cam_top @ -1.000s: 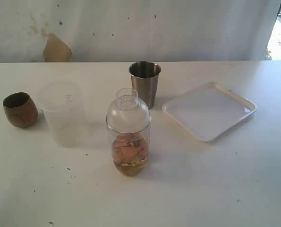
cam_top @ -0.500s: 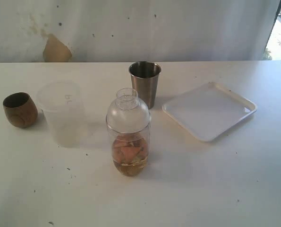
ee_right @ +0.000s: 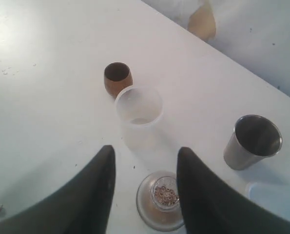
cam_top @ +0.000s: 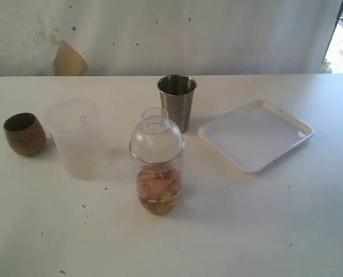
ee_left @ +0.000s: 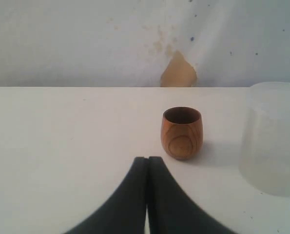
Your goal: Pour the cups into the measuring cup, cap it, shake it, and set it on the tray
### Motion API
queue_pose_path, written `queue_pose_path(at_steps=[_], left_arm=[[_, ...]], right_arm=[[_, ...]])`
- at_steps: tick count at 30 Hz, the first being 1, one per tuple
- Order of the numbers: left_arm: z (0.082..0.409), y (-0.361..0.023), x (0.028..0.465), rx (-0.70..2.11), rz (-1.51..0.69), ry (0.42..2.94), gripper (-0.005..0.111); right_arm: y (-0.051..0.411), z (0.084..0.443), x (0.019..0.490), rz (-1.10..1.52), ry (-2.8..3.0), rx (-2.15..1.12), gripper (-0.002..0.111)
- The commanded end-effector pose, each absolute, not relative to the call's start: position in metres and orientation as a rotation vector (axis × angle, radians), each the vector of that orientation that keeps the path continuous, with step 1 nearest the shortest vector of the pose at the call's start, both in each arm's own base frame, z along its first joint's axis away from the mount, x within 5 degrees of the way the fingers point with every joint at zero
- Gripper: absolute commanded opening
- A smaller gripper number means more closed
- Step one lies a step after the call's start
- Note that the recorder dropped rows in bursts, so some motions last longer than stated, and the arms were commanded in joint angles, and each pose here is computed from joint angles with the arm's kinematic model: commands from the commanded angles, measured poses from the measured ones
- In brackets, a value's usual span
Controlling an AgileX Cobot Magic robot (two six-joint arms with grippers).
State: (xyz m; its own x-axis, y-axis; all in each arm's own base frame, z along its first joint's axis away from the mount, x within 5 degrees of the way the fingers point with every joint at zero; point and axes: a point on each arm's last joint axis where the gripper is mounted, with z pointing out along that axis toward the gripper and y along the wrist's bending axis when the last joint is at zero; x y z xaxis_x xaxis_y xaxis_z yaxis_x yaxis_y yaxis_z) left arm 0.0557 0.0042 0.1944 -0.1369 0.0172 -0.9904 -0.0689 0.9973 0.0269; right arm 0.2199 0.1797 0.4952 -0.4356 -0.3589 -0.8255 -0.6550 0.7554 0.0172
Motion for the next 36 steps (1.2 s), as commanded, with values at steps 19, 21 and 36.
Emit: queue_pose_path(at_steps=[19, 21, 36], left_arm=[[0.195, 0.004, 0.056, -0.041, 0.073, 1.688, 0.000], [0.195, 0.004, 0.056, -0.041, 0.073, 1.688, 0.000], [0.195, 0.004, 0.056, -0.041, 0.073, 1.688, 0.000]], right_arm=[[0.136, 0.362, 0.169, 0.409, 1.657, -0.718, 0.105], [0.134, 0.329, 0.171, 0.398, 1.635, -0.661, 0.105], [0.150, 0.193, 0.188, 0.475, 1.720, -0.628, 0.105]])
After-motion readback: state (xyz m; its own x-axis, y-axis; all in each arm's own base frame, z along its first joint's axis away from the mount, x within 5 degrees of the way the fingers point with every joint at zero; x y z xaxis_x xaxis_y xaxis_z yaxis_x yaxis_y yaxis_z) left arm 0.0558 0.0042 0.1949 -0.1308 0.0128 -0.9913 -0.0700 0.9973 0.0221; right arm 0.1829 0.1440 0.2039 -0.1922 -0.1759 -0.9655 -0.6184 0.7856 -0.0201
